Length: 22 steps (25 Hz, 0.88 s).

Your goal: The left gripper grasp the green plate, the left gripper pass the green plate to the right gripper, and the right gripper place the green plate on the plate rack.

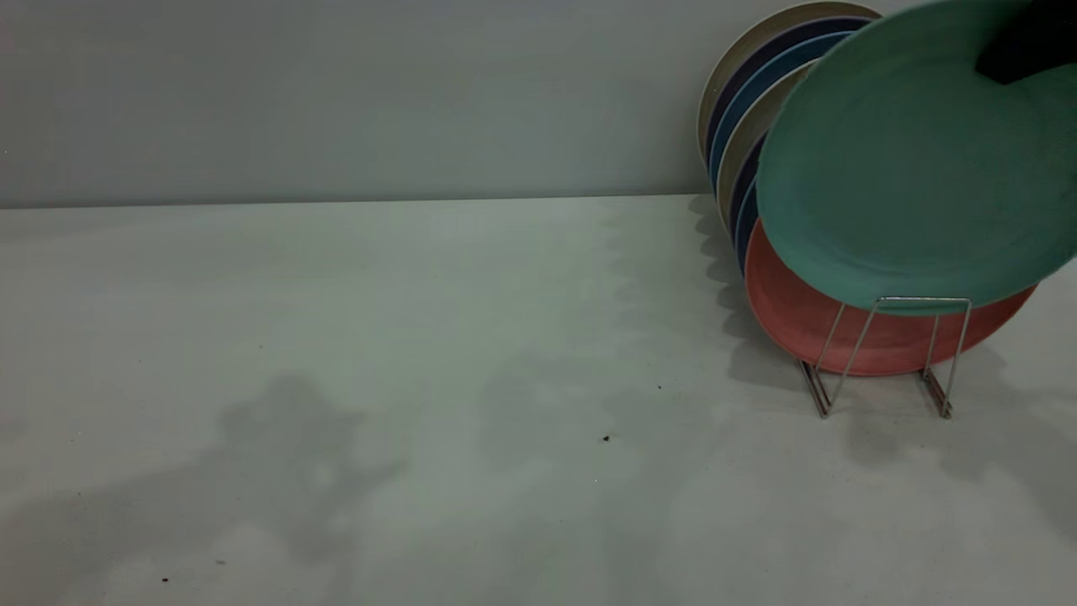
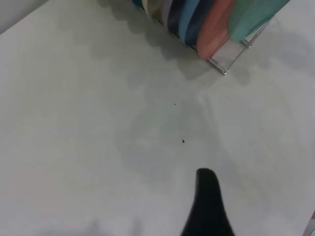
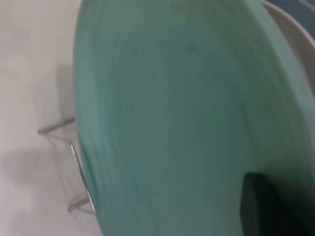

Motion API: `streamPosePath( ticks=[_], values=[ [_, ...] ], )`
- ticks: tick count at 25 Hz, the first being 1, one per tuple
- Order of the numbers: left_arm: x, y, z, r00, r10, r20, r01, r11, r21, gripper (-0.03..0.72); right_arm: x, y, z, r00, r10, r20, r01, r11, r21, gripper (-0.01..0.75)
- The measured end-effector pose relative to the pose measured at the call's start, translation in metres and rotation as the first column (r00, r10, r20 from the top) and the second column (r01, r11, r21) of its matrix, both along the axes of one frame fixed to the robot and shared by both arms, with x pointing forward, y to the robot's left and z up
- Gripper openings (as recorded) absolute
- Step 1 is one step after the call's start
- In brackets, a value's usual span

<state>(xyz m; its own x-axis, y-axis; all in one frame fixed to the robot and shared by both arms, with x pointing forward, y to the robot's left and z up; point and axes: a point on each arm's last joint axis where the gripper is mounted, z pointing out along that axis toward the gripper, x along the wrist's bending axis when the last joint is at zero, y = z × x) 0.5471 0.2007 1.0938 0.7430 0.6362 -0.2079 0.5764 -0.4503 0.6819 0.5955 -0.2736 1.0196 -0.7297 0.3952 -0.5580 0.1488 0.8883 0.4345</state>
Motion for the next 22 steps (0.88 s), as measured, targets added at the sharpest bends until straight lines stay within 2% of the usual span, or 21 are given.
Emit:
streamPosePath(
  ticks=[9,12,14,16,19,20,22],
  values=[
    [0.000,0.000,0.000,1.000,0.000,0.000,0.000,1.000,0.000,0.583,-0.004,0.005,-0.002,0.998,0.018,-0.059,-0.015,0.998,0.061,0.326],
    [0.001,0.000,0.000,1.000,0.010,0.011,-0.010,1.000,0.000,0.583,-0.010,0.010,0.003,0.995,0.031,-0.092,-0.019,0.991,0.132,0.353],
    [0.002,0.001,0.001,1.000,0.020,0.021,-0.020,1.000,-0.001,0.583,-0.018,0.015,0.016,0.994,0.020,-0.109,0.004,0.975,0.222,0.358],
    [-0.002,0.001,0.007,0.999,0.039,0.023,-0.039,0.999,-0.010,0.583,-0.032,0.020,0.039,0.990,-0.027,-0.136,0.074,0.932,0.354,0.360],
    [-0.018,0.008,0.025,0.996,0.087,0.036,-0.087,0.996,0.008,0.583,-0.066,0.026,0.079,0.966,-0.086,-0.243,0.206,0.824,0.528,0.361],
    [-0.027,0.011,0.034,0.994,0.101,0.046,-0.103,0.994,0.030,0.583,-0.081,0.028,0.093,0.953,-0.097,-0.288,0.252,0.784,0.568,0.362],
    [-0.046,0.020,0.048,0.988,0.152,0.043,-0.155,0.984,0.083,0.583,-0.112,0.029,0.113,0.924,-0.109,-0.365,0.321,0.741,0.590,0.361]
  ],
)
